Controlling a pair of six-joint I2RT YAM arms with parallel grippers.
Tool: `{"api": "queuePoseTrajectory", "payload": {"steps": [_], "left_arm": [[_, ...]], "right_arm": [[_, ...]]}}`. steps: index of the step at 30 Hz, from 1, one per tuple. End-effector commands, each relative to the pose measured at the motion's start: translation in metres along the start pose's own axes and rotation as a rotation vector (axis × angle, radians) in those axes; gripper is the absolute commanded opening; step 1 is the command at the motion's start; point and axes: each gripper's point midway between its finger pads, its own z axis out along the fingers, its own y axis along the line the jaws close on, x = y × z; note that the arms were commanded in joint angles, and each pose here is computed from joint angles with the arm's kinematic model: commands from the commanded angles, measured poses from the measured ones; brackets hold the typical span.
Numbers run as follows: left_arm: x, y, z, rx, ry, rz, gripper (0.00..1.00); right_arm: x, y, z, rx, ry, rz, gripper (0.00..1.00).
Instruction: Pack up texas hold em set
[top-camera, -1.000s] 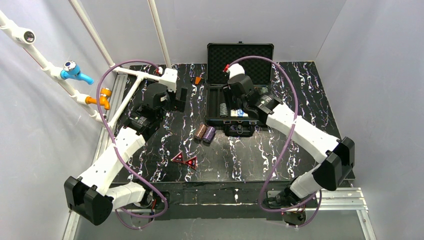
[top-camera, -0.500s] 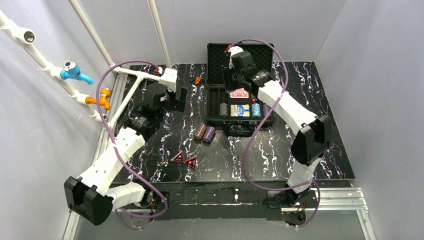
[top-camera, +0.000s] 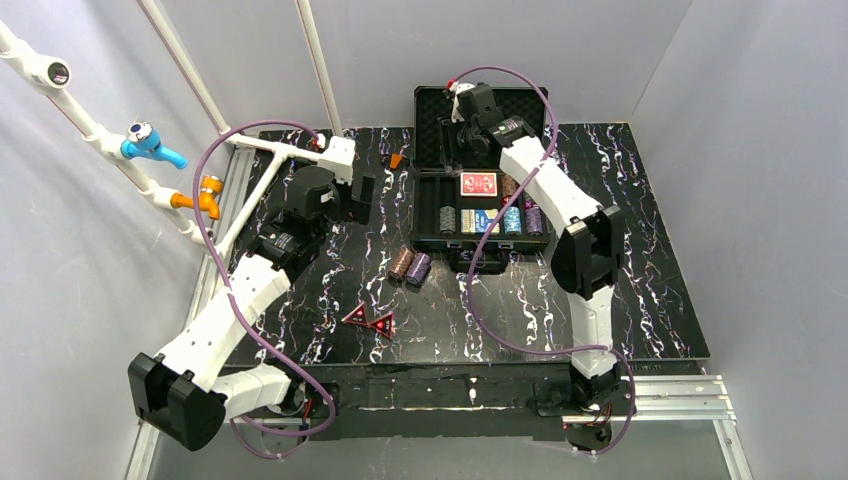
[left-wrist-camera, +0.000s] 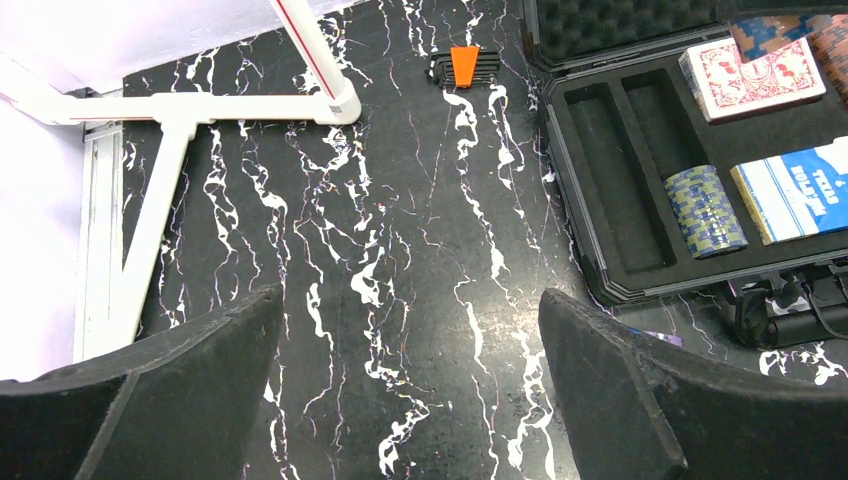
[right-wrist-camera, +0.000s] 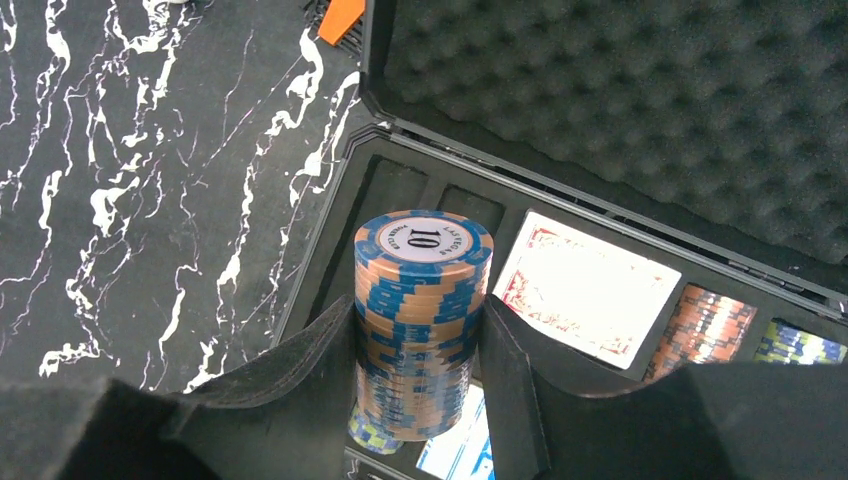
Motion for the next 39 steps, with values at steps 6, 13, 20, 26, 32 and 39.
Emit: {"api": "queuePoseTrajectory", "payload": {"steps": [6, 13, 20, 26, 32, 39], "left_arm": [[-0.01, -0.001, -0.005, 0.012, -0.027, 0.003, 0.99], [-0.008, -0.001, -0.005, 0.012, -0.024, 0.007, 0.99], [-0.008, -0.001, -0.005, 0.012, -0.024, 0.009, 0.99], [-0.008, -0.001, -0.005, 0.015, -0.023, 0.011, 0.99], [-0.008, -0.001, -0.006, 0.015, -0.025, 0.01, 0.99], [-0.009, 0.0, -0.006, 0.01, -0.026, 0.009, 0.99]], "right_arm": [[-0.026, 0.006, 0.007, -0.078, -0.048, 0.017, 0.01], [-0.013, 0.004, 0.033, -0.059, -0.011, 0.085, 0.01], [-0.009, 0.001, 0.047, -0.036, -0.006, 0.132, 0.01], [-0.002, -0.004, 0.055, -0.008, 0.004, 0.147, 0.01], [0.007, -0.008, 0.064, 0.011, 0.025, 0.171, 0.01], [0.022, -0.005, 0.073, 0.0, 0.062, 0.191, 0.01]]}}
